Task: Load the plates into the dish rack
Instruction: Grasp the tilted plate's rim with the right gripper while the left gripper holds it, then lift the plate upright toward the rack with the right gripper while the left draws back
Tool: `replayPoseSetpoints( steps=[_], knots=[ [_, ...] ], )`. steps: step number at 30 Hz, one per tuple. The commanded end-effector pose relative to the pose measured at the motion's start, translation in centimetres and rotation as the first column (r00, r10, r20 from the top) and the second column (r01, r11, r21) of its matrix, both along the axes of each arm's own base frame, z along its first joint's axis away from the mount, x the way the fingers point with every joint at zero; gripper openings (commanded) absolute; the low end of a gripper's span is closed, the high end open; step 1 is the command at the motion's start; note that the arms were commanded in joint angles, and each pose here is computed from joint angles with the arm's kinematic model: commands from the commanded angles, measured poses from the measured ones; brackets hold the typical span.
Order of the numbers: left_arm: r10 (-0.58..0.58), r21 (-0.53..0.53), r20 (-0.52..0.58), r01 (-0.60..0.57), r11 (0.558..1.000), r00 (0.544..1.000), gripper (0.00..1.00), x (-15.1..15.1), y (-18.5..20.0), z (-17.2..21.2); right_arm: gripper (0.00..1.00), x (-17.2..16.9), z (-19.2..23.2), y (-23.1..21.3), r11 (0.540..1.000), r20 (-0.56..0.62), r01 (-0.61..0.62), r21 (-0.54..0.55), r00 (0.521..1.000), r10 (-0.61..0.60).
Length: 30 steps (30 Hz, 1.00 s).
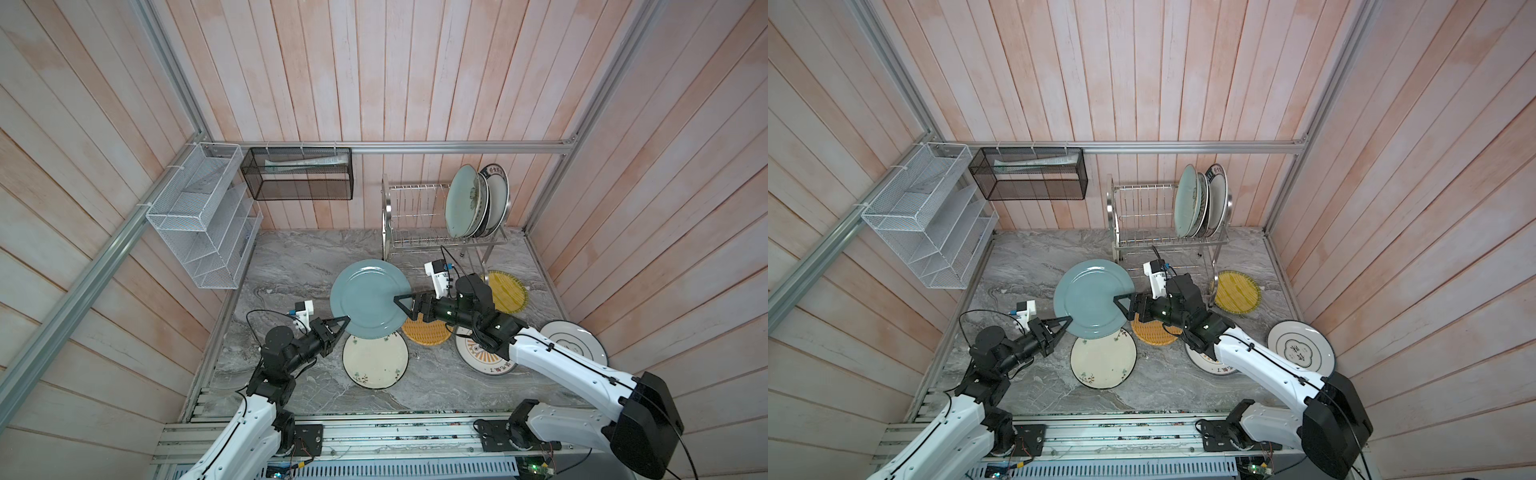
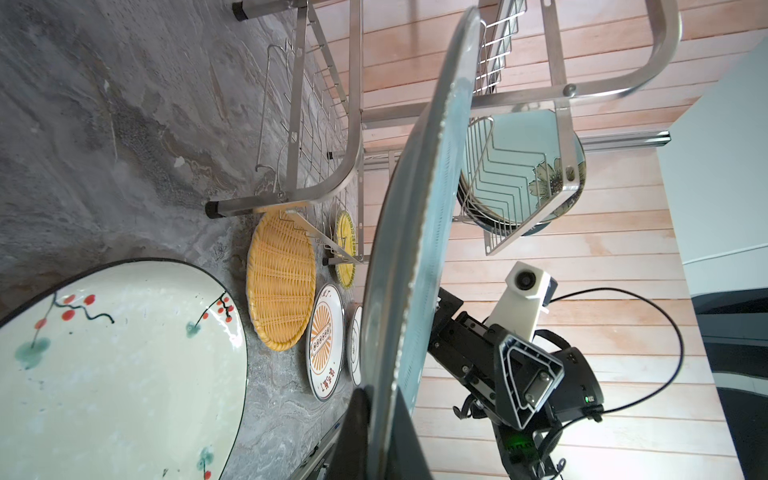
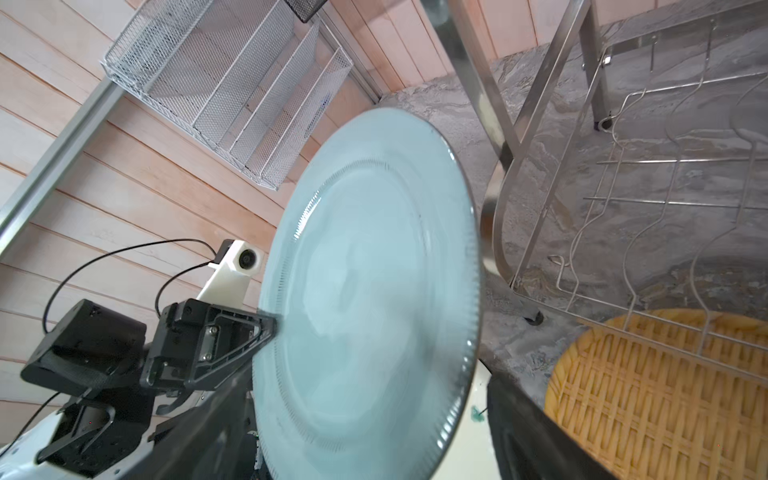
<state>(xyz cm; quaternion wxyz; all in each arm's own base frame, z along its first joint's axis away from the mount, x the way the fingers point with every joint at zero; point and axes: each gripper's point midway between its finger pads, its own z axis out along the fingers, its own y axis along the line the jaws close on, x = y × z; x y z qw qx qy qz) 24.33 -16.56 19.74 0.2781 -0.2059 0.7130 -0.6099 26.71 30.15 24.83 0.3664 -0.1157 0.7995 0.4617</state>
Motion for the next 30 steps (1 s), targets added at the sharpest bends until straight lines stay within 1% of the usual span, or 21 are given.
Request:
replayPoseSetpoints(
  steps=[1, 4, 11, 16, 17, 18, 20, 23, 26, 30],
  knots=[
    [0.016, -0.068, 0.243, 0.0, 0.998, 0.97, 0.0, 0.2, 0.0, 6.9, 0.82, 1.1, 2.2, -0.3, 0.998, 0.0, -0.002, 0.07, 1.0, 0.002],
    [0.01, -0.064, 0.245, 0.006, 0.998, 0.969, 0.0, 0.2, -0.1, 6.8, 0.73, 1.4, 1.8, -0.3, 0.998, -0.03, -0.019, 0.063, 0.999, 0.021],
    [-0.001, -0.065, 0.25, 0.018, 0.998, 0.968, 0.0, 0.0, -0.3, 6.9, 0.67, 1.4, 0.7, 0.0, 0.999, -0.054, -0.042, 0.024, 0.998, 0.043],
    [-0.037, -0.044, 0.26, 0.05, 0.998, 0.965, 0.0, -0.1, -0.8, 6.9, 0.57, 1.4, 0.7, 0.4, 0.998, -0.054, -0.066, 0.022, 0.996, 0.067],
    [-0.048, -0.036, 0.26, 0.059, 0.998, 0.964, 0.0, -0.1, -1.0, 6.8, 0.53, 1.3, 0.8, 0.4, 0.997, -0.051, -0.074, 0.026, 0.996, 0.075],
    [-0.057, -0.029, 0.259, 0.067, 0.997, 0.964, 0.0, -0.2, -1.1, 6.7, 0.47, 1.2, 1.0, 0.6, 0.996, -0.047, -0.084, 0.032, 0.995, 0.085],
    [-0.066, -0.024, 0.262, 0.075, 0.997, 0.963, 0.0, -0.3, -1.2, 6.6, 0.41, 1.2, 1.1, 0.7, 0.995, -0.047, -0.09, 0.035, 0.995, 0.092],
    [-0.067, -0.02, 0.264, 0.075, 0.997, 0.962, 0.0, -0.3, -1.2, 6.6, 0.38, 1.2, 1.1, 0.7, 0.995, -0.052, -0.093, 0.035, 0.994, 0.095],
    [-0.077, -0.016, 0.274, 0.085, 0.996, 0.959, 0.0, -0.4, -1.3, 6.8, 0.37, 1.2, 1.0, 0.8, 0.994, -0.056, -0.099, 0.034, 0.993, 0.101],
    [-0.09, -0.002, 0.284, 0.094, 0.996, 0.955, 0.0, -0.4, -1.4, 6.9, 0.32, 1.2, 1.1, 0.9, 0.994, -0.063, -0.105, 0.042, 0.992, 0.108]
  ],
)
